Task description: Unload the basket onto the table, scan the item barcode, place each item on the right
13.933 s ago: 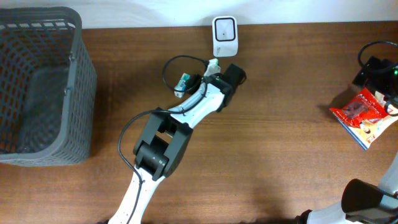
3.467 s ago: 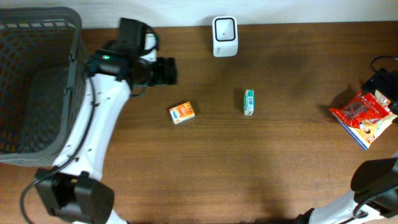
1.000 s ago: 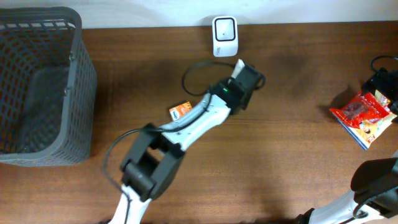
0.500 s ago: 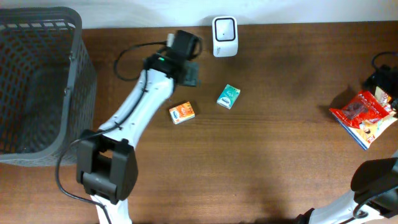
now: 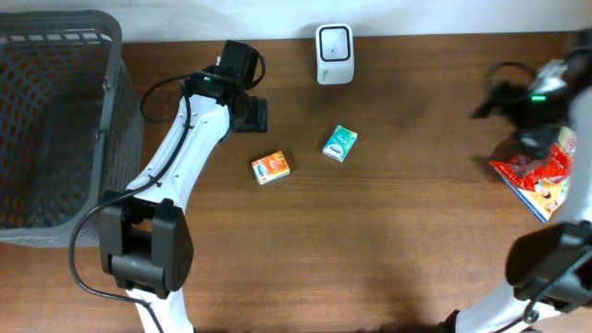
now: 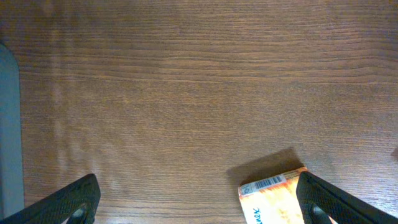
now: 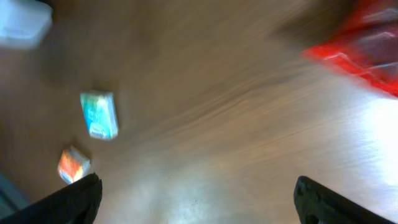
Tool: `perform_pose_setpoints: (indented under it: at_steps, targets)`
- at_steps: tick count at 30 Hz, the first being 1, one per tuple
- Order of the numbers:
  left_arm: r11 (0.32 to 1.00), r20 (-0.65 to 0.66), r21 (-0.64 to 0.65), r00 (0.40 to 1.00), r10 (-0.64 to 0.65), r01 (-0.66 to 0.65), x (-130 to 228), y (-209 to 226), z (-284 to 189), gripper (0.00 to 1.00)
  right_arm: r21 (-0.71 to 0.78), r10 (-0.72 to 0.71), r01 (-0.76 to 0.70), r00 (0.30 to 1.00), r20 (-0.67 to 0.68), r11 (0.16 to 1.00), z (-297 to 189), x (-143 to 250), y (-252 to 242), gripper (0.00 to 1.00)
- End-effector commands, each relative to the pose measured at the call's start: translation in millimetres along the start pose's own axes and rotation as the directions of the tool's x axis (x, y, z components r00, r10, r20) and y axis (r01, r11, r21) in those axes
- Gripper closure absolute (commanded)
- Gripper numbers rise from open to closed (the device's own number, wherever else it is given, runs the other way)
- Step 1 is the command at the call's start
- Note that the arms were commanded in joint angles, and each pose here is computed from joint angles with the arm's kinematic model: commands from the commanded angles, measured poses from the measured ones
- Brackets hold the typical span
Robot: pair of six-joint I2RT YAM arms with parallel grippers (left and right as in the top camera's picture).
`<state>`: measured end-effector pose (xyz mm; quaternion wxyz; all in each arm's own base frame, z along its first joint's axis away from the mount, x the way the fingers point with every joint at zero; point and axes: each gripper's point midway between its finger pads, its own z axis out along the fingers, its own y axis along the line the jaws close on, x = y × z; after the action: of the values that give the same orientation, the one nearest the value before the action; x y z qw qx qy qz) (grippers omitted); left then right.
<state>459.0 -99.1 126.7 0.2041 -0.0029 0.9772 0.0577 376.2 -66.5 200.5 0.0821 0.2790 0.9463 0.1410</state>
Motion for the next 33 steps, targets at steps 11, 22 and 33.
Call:
perform_pose_setpoints:
  at_steps: [11, 22, 33]
  targets:
    - [1.0, -0.026, 0.003, 1.0, -0.006, 0.006, 7, 2, -5, 0.01, -0.215, -0.11, 0.091, 0.991, -0.08, 0.972, 152, 75, 114, 0.05]
    - [1.0, -0.04, -0.001, 0.999, -0.003, 0.003, 10, 3, -5, 0.01, -0.121, -0.053, 0.053, 0.999, 0.009, 0.991, 198, 87, 133, 0.3]
    - [1.0, -0.04, 0.0, 0.999, -0.003, 0.003, 10, 3, -5, 0.01, -0.141, -0.067, 0.068, 0.998, 0.017, 0.988, 234, 80, 139, 0.47]
